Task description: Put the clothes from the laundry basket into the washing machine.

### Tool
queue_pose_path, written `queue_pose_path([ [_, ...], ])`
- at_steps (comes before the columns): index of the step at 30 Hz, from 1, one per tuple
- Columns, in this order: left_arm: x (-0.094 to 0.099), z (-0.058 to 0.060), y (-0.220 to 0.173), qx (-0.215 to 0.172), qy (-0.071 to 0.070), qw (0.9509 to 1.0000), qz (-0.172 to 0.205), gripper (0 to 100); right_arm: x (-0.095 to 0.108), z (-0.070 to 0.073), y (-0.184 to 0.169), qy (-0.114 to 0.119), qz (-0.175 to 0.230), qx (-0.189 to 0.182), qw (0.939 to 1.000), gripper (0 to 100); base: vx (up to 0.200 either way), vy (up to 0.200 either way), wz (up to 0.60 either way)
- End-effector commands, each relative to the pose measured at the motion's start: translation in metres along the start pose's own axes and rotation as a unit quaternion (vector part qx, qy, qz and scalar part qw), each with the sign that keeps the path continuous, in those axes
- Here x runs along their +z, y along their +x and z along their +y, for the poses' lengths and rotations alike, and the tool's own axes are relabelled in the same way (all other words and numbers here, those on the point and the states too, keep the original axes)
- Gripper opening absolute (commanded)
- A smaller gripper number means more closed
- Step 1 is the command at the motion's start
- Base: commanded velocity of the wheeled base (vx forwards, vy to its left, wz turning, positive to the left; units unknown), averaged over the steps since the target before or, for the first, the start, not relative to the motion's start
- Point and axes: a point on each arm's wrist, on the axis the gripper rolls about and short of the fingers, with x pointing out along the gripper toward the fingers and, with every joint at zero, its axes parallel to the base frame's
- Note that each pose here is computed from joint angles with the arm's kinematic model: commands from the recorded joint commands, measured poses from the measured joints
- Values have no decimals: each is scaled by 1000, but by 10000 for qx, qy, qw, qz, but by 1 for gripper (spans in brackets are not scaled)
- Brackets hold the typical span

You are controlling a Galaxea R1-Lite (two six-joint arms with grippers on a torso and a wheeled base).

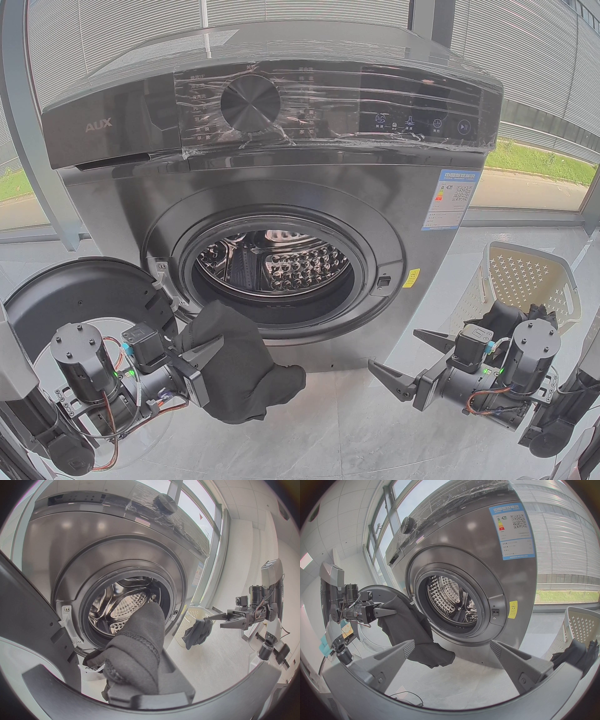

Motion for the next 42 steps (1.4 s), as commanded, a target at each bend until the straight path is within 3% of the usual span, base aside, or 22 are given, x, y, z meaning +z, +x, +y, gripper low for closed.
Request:
queue_pose_path([
  [1,-1,0,0,-13,10,10000,12,0,0,0,0,1,6,3,10000,100,0,0,0],
  [18,-2,0,1,4,6,10000,41,0,0,0,0,1,12,-6,10000,100,0,0,0],
  [24,-3,0,1,6,5,10000,72,0,-1,0,0,0,21,1,10000,100,0,200,0],
  [42,-5,1,2,10,17,9999,125,0,-2,0,0,-1,51,-4,10000,100,0,0,0],
])
